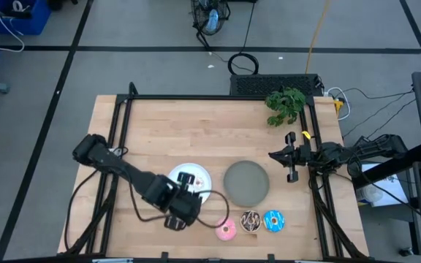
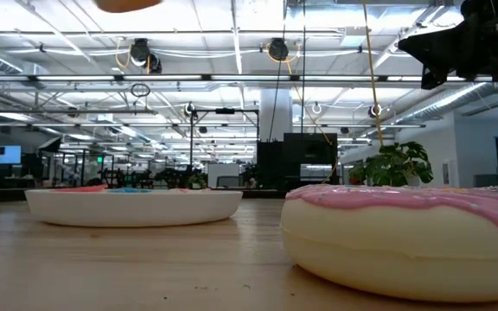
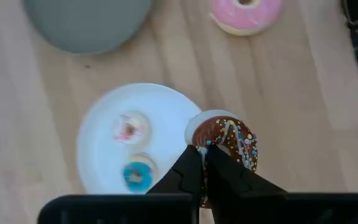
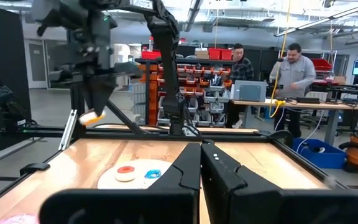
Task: Pick & Place donuts
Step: Put the small brown donut on the white plate
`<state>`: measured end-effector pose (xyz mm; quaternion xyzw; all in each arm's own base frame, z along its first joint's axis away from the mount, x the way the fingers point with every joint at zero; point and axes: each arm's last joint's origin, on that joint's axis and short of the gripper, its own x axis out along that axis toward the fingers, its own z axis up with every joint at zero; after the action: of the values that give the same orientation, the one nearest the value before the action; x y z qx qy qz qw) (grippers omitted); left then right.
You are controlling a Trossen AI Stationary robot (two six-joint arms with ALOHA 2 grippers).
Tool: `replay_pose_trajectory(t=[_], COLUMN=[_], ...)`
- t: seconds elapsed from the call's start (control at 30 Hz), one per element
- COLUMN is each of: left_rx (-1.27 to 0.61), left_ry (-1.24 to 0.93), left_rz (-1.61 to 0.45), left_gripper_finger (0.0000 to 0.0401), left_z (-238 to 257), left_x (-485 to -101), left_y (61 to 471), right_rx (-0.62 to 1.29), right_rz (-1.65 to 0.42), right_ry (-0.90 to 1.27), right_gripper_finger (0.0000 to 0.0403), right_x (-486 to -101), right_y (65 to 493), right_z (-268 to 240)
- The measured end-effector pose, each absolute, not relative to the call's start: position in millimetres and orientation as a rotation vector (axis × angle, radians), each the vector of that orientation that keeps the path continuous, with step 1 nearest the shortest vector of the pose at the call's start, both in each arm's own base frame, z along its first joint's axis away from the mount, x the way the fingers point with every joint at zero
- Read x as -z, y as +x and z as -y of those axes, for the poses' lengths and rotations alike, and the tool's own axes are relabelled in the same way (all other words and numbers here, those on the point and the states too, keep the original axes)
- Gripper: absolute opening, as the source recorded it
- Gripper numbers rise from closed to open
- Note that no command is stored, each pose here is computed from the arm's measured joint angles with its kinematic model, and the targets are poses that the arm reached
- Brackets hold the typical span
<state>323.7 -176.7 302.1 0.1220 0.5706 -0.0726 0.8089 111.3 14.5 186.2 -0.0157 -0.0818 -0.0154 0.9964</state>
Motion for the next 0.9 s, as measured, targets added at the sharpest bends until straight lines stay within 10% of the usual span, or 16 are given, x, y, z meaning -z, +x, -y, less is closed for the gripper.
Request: replay_pose_trajectory(t=[0.33, 0.9], left_rx=[0.120, 0.175], left_ry=[0.264, 0.180], left_rz=[-1.257, -1.336], left_gripper_finger=[0.0015, 0.0018], left_z=[154.3, 108.6], left_x=[-295.6, -176.1], left_y=[333.9, 338.0], right_rx=[0.030, 0.029], right_rz=[0.163, 0.157], right_ry=[-0.032, -0.032], right_gripper_finger=[0.0000, 0.0000], right_x=[-186.1, -185.6], right_y=[111.3, 112.1], right_z=[-14.5, -14.7])
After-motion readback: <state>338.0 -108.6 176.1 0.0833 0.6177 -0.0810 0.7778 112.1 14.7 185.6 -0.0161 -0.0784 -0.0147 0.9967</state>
